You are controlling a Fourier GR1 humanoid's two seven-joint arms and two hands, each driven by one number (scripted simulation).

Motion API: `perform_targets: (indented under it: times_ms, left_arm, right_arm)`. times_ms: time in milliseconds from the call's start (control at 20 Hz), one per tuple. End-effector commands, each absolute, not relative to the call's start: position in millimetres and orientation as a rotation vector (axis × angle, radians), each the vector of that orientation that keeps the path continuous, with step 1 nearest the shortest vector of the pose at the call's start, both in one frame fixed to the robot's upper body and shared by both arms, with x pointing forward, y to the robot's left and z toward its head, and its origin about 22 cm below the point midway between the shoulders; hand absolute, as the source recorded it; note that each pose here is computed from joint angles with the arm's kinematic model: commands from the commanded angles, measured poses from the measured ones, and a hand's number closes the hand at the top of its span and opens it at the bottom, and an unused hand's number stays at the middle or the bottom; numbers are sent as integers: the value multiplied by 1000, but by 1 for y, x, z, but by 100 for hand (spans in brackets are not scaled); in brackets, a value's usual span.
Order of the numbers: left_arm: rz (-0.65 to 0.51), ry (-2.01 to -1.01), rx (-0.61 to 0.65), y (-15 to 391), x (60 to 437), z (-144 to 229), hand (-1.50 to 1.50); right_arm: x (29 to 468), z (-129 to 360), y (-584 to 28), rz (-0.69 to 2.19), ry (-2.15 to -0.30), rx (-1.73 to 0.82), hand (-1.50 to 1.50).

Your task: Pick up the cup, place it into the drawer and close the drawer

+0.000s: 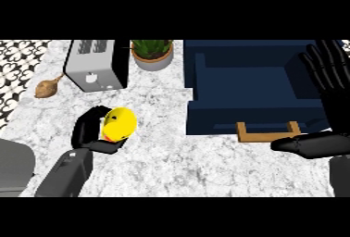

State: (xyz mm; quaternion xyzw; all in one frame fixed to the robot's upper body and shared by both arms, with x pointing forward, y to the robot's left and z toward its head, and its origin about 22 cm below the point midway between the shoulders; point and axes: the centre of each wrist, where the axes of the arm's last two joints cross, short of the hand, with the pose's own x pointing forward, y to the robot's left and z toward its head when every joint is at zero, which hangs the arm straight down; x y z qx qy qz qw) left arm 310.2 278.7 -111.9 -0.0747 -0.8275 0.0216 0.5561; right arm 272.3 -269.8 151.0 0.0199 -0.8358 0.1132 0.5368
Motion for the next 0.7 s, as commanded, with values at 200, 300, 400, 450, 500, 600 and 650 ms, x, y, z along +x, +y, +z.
perform_targets:
  times_ms: [200,300,400,450,500,600,650]
  left_arm:
    - [73,-2130,-195,247,366,-52,150]
    - [82,-2171,-219,231,371,-38,150]
    - [47,-2162,-259,191,382,-12,150]
    - [2,-2172,-237,207,396,8,150]
    - [-19,-2176,-271,204,391,12,150]
    - [-63,-2165,-307,177,408,45,150]
    - [-56,-2153,-314,146,404,57,150]
  right_arm:
    - [280,146,-257,294,-1967,19,-150]
    - [266,150,-279,259,-1972,10,-150]
    - [263,138,-271,265,-1963,-10,-150]
    - [265,157,-273,252,-1979,18,-150]
    - [271,164,-271,252,-1979,-2,-150]
    - [274,147,-279,241,-1989,-13,-150]
    - [268,143,-268,265,-1985,-2,-150]
